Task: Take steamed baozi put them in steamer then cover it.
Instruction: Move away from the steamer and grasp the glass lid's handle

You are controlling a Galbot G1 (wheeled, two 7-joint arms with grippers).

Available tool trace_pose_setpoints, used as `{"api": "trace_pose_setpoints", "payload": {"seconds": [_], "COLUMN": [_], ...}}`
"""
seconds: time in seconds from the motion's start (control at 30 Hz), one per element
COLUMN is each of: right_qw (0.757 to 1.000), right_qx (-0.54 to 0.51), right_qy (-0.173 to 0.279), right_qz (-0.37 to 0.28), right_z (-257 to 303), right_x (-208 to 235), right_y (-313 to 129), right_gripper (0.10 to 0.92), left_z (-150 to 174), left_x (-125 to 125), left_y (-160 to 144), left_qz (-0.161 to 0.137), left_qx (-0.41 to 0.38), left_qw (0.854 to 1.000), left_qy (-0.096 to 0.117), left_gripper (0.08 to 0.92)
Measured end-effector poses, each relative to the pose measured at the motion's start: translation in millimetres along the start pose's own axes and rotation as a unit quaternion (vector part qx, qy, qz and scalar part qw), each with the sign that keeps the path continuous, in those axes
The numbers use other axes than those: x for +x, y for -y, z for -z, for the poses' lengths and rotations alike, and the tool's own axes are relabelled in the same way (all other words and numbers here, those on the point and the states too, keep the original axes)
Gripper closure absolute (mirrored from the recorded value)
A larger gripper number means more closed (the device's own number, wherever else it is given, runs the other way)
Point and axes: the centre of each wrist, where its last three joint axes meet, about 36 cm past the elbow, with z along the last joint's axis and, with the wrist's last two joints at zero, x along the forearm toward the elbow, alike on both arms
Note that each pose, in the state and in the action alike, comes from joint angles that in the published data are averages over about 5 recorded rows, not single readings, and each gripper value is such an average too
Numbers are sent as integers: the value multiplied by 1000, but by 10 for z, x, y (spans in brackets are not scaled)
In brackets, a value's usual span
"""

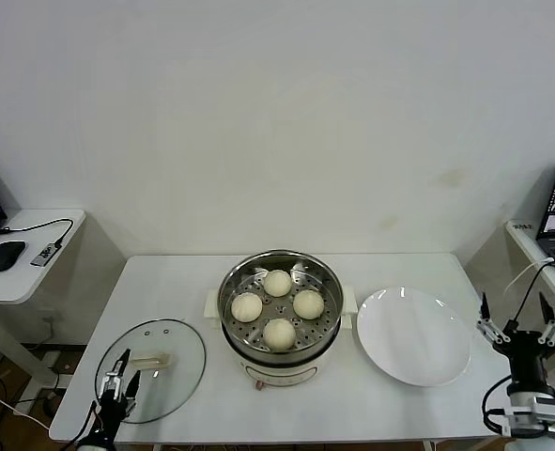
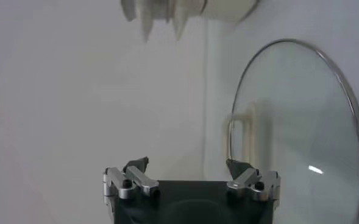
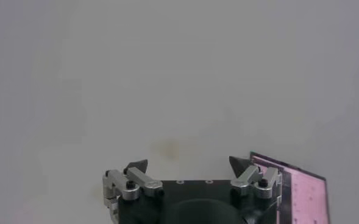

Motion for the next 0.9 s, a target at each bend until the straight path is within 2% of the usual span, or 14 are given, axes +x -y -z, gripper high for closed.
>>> {"api": "trace_pose_setpoints", "payload": {"seconds": [0.5, 0.9], "right_qw": [1000, 1000], "right_qx": [10, 17], "right_qy": [-8, -14], "right_qz": [-8, -6], "right_z": [-33, -57], "right_x": [78, 119], "right_y": [39, 39], "right_gripper": [200, 200], "left_z": [-65, -97], "left_x": [-416, -685], "left_y": [80, 61], "left_qz": [-9, -7], "left_qx": [-33, -40], "left_qw": [999, 999], "left_qy": [15, 12], "left_gripper": [177, 177]}}
